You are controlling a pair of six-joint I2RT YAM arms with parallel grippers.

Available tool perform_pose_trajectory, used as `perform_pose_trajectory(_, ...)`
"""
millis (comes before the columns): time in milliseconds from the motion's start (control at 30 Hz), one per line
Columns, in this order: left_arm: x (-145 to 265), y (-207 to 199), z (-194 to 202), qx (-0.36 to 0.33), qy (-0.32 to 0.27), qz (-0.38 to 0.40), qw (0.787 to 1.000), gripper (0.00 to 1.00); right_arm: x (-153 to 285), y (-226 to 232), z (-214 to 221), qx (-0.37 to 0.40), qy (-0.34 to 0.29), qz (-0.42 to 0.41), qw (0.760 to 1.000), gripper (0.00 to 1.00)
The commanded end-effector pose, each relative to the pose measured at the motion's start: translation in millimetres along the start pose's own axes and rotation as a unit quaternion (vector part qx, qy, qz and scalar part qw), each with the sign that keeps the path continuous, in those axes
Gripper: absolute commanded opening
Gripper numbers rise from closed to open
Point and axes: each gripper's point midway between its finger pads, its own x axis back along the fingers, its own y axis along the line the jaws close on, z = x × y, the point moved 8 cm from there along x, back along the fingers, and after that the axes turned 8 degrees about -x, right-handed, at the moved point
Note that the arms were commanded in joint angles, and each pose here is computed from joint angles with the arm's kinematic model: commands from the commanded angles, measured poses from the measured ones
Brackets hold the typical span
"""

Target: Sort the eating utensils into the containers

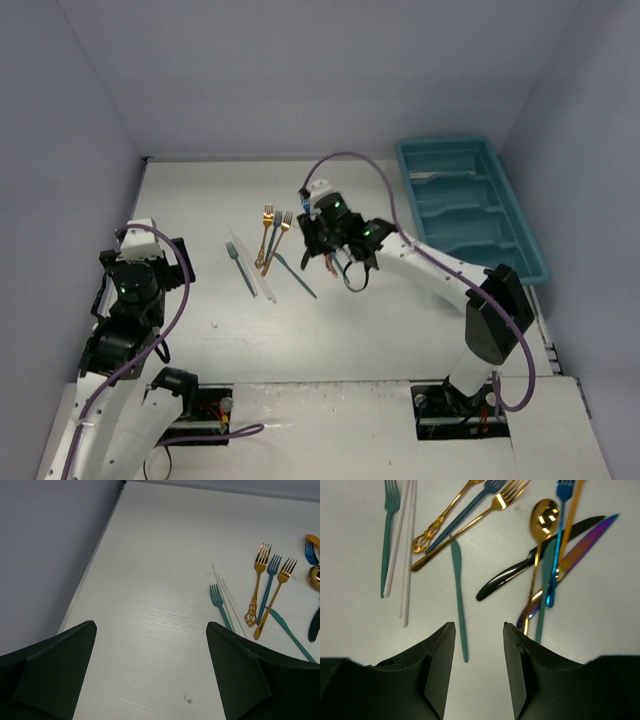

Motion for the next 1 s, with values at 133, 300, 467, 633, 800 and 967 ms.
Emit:
perform_pose_trajectory(133,-6,-4,-7,0.006,-0.008,0.005,1.000,0.90,-34,60,40,0.066,0.030,0.001,0.997,0.39)
perform_pose_trajectory(300,-6,-4,-7,0.006,-0.007,0.004,1.000,0.90,-49,83,64,0.078,0.058,-0.016,0.995,0.38)
perform_pose_trajectory(467,-5,-3,-8,0.006,-0.009,0.002,1.000,0.90,-57,99,84,0.094,0.077,-0.021,0.992,0.38)
perform_pose_trajectory(633,-4,-3,-8,0.007,-0.011,0.002,1.000,0.90,-64,102,95,0.098,0.087,-0.013,0.991,0.38)
perform_pose_trajectory(800,-3,-2,-8,0.009,-0.014,0.002,1.000,0.90,-70,104,103,0.102,0.097,-0.014,0.990,0.38)
perform_pose_trajectory(967,-2,-1,-9,0.009,-0.016,0.000,1.000,0.90,-74,108,109,0.105,0.104,-0.015,0.989,0.38)
